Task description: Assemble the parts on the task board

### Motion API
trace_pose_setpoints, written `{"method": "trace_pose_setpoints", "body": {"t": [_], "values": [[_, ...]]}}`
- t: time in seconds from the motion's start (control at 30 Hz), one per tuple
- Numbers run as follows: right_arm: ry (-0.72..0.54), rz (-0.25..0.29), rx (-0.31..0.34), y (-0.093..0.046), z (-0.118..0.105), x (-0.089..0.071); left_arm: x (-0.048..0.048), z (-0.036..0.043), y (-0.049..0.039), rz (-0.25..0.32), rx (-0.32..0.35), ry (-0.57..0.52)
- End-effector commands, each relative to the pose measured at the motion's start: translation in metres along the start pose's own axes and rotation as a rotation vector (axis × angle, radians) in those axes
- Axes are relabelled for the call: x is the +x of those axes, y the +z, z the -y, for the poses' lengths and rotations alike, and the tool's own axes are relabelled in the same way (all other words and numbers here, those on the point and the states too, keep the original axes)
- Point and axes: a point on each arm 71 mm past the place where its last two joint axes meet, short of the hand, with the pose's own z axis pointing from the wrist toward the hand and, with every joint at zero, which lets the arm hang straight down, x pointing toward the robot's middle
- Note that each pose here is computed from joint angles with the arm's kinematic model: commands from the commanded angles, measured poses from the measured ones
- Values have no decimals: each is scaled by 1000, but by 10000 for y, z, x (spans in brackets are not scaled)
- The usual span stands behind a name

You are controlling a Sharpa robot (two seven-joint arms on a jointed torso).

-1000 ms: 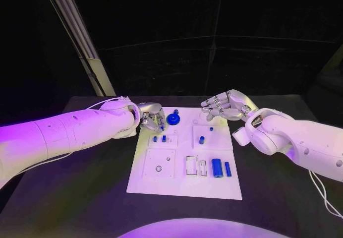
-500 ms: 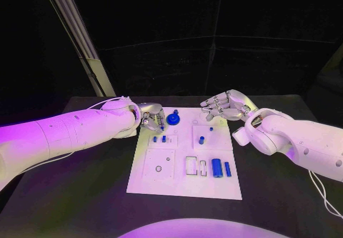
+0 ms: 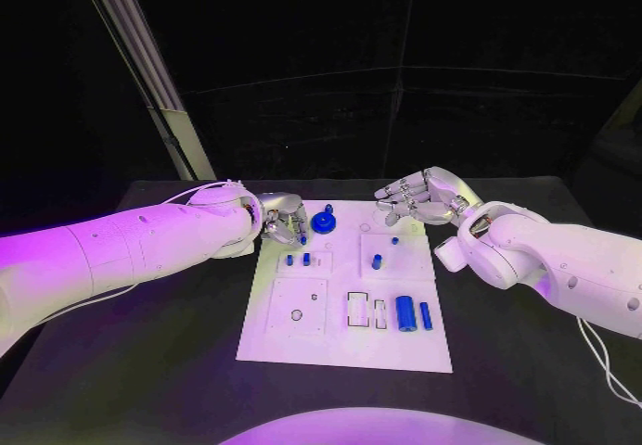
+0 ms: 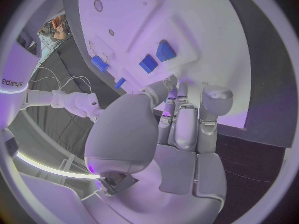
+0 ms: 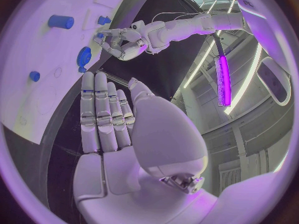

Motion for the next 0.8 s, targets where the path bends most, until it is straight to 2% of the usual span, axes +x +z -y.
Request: {"method": "trace_pose_setpoints", "body": {"t": [0.03,0.43,0.63,0.8], "values": [[4,-3,-11,5,-18,1,-5,3,3,-2,-4,-1],[3,-3,-8,2,-11,-7,-14,-27,-12,6,-13,-5],[-8,-13,17,-4,21,-20,-29,-91,-44,15,-28,-7],[-111,-48,50,-22,74,-41,-67,-166,-109,55,-21,-37]]}}
